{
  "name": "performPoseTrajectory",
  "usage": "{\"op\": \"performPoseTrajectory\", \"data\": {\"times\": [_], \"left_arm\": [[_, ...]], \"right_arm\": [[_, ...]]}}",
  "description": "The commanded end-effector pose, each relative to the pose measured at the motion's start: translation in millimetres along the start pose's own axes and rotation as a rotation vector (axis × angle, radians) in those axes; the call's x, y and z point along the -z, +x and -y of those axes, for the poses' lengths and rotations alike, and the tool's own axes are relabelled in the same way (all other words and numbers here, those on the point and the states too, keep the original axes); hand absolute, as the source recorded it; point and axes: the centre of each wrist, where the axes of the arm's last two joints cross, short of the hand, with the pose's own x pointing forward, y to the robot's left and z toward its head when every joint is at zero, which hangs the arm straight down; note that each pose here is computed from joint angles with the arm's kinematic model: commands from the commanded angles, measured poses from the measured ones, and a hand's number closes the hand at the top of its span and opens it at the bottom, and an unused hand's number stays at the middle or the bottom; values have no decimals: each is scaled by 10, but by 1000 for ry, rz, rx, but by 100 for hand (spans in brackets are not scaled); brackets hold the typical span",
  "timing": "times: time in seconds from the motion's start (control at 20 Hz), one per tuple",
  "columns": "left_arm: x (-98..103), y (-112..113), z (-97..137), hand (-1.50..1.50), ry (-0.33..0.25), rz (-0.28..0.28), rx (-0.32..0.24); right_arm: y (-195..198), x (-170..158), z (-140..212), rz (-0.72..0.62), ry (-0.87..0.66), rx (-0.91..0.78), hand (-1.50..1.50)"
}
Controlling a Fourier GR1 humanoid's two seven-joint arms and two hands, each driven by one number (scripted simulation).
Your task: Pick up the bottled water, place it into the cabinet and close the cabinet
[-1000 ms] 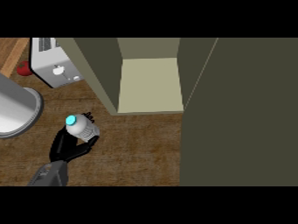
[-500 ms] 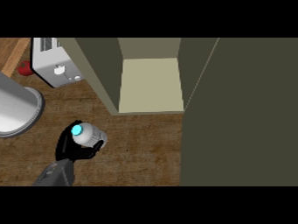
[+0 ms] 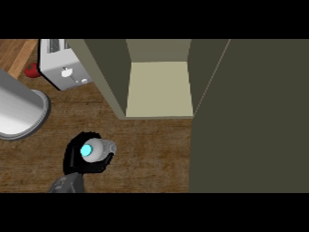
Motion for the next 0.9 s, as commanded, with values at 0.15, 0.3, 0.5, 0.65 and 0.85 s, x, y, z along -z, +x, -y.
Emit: {"op": "performPoseTrajectory", "data": {"times": [0.15, 0.3, 0.5, 0.65, 0.85], "left_arm": [[-13, -85, 337, 150, -69, -4, -103], [147, -31, 482, 150, -90, -17, -114], [182, 69, 653, 150, -114, -67, -119], [352, 215, 951, 150, -130, -44, -115], [591, 462, 1241, 150, -146, 28, 4]], "right_arm": [[114, 47, 60, 41, -16, 20, -150], [225, -9, 20, 21, -6, 42, -150], [96, 27, 88, 25, -13, 22, -150], [113, 4, 46, 35, -12, 39, -150], [215, 9, 85, 39, 7, 39, -150]]}}
